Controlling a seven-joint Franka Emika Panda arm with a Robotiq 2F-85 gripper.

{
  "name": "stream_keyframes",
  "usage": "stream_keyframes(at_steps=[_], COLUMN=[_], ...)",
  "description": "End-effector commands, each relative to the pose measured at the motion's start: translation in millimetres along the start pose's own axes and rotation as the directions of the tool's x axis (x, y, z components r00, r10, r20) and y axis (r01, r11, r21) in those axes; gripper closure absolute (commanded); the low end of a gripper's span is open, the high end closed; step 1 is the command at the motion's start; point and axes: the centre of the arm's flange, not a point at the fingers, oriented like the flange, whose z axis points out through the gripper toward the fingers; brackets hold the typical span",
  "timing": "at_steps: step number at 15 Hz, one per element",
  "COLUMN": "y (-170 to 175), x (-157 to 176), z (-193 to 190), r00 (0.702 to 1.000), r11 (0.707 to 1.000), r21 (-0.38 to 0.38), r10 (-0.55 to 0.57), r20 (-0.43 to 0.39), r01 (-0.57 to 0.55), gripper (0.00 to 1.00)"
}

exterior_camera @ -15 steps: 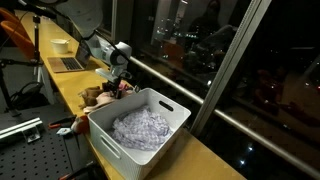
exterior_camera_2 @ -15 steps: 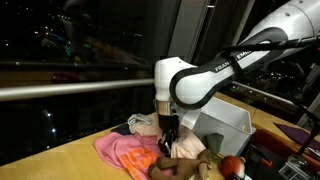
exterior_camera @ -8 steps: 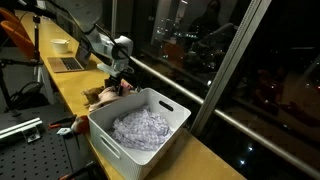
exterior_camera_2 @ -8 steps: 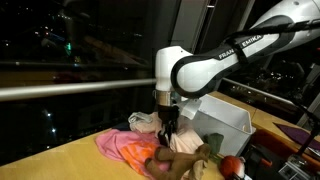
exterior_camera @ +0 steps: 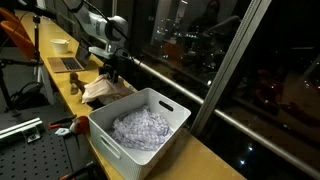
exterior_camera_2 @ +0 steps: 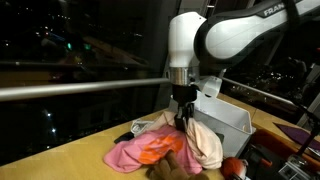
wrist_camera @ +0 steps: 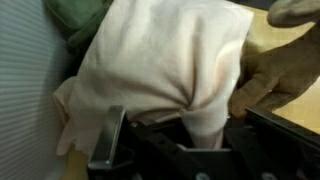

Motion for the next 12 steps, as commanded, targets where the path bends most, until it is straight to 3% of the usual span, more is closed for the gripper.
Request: stream_keyframes(at_steps=[1,8,12], y=[7,24,44], x=[-61,-122,-163], z=[-28,-61,-109], r00=[0.999,0.993,0.985], r11=[0.999,0.993,0.987], r21=[-0.024,-0.037,-0.061], r10=[0.048,0.109,0.146], r20=[-0.016,-0.046,-0.089], r01=[-0.049,-0.111,-0.152], gripper=[1.0,1.0,1.0])
